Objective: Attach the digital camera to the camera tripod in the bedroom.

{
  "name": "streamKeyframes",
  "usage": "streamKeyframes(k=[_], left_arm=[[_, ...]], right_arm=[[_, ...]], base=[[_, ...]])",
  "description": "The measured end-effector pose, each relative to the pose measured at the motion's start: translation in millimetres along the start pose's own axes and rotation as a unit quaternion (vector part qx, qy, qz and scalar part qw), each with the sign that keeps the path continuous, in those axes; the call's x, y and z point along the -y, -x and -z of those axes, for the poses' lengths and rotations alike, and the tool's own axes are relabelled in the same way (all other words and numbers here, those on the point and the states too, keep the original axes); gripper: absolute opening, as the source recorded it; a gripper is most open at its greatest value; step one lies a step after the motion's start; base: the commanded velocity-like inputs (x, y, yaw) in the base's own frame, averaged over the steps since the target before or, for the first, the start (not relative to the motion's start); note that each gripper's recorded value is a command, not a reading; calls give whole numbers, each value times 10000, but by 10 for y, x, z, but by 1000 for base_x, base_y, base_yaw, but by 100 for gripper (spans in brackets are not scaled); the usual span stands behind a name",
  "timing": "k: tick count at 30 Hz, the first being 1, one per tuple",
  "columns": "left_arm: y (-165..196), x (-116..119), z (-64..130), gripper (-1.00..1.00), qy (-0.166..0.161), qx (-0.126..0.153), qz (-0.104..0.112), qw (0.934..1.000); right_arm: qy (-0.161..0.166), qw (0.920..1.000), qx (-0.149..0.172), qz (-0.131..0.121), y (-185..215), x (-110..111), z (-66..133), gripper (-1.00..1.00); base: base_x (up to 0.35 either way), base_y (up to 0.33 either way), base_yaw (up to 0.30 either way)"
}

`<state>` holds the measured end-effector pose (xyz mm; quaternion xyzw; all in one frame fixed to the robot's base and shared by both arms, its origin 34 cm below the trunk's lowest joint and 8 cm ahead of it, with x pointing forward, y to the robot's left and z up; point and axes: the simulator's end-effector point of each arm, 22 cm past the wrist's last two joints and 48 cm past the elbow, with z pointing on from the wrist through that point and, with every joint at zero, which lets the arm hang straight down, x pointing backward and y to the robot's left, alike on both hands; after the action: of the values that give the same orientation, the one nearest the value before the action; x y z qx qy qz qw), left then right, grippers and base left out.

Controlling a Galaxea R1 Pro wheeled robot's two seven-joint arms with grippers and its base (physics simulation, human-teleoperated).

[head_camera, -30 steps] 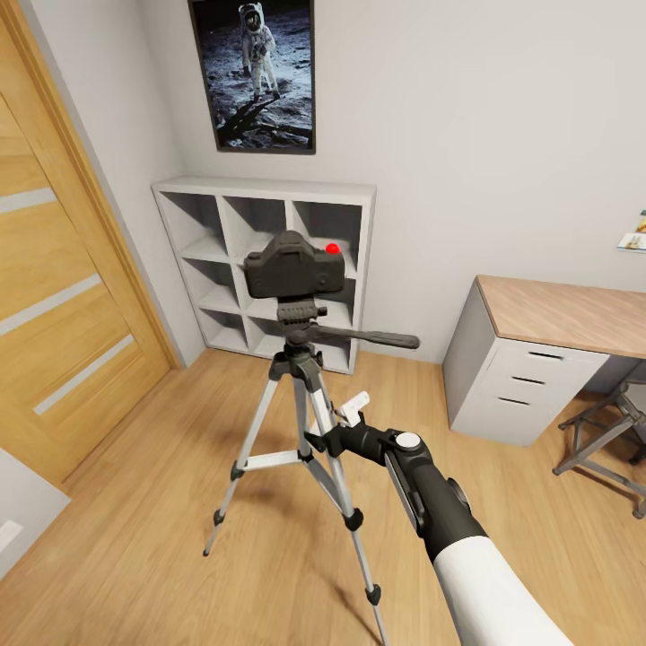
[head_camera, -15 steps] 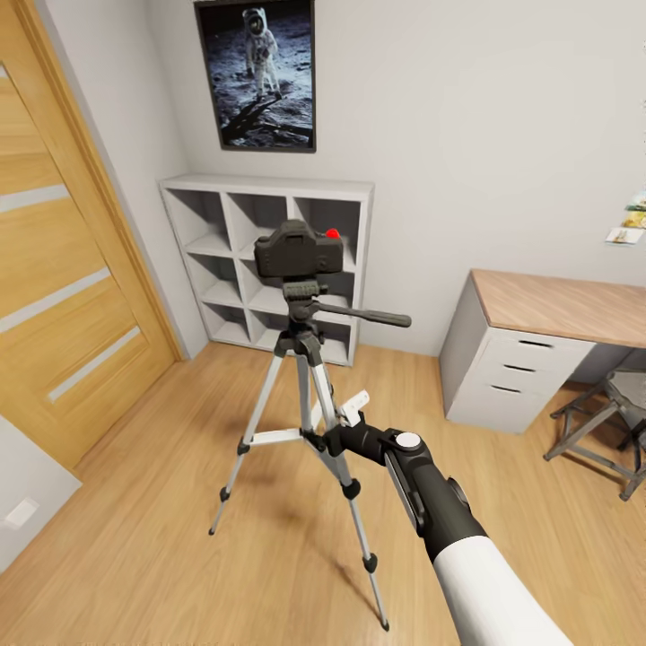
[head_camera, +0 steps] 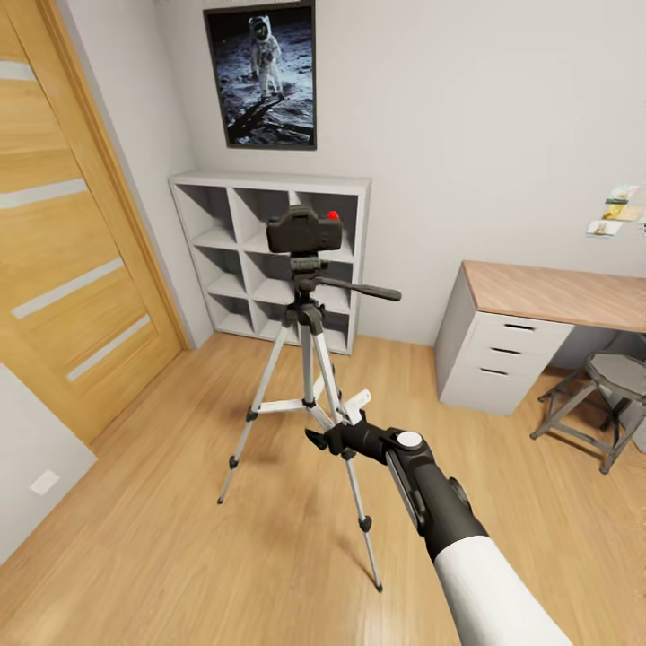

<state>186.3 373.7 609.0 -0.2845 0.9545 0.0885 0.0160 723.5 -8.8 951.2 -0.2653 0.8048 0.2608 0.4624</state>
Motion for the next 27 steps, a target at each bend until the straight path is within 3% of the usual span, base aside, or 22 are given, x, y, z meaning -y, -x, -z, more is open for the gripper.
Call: streamKeyframes(k=[13, 17, 27], left_arm=[[0, 0, 0, 100, 0, 1, 0, 10000], [46, 22, 0, 100, -30, 43, -29, 10000], [39, 24, 0, 100, -33, 31, -34, 10000]], right_arm=[[-338, 9989, 196, -263, 63, 299, 113, 100], [-236, 9993, 268, -115, 113, 214, 122, 100], [-282, 9986, 457, 12, 314, 237, 188, 100]], base=[[-345, 0, 0], [0, 0, 0], [0, 0, 0]])
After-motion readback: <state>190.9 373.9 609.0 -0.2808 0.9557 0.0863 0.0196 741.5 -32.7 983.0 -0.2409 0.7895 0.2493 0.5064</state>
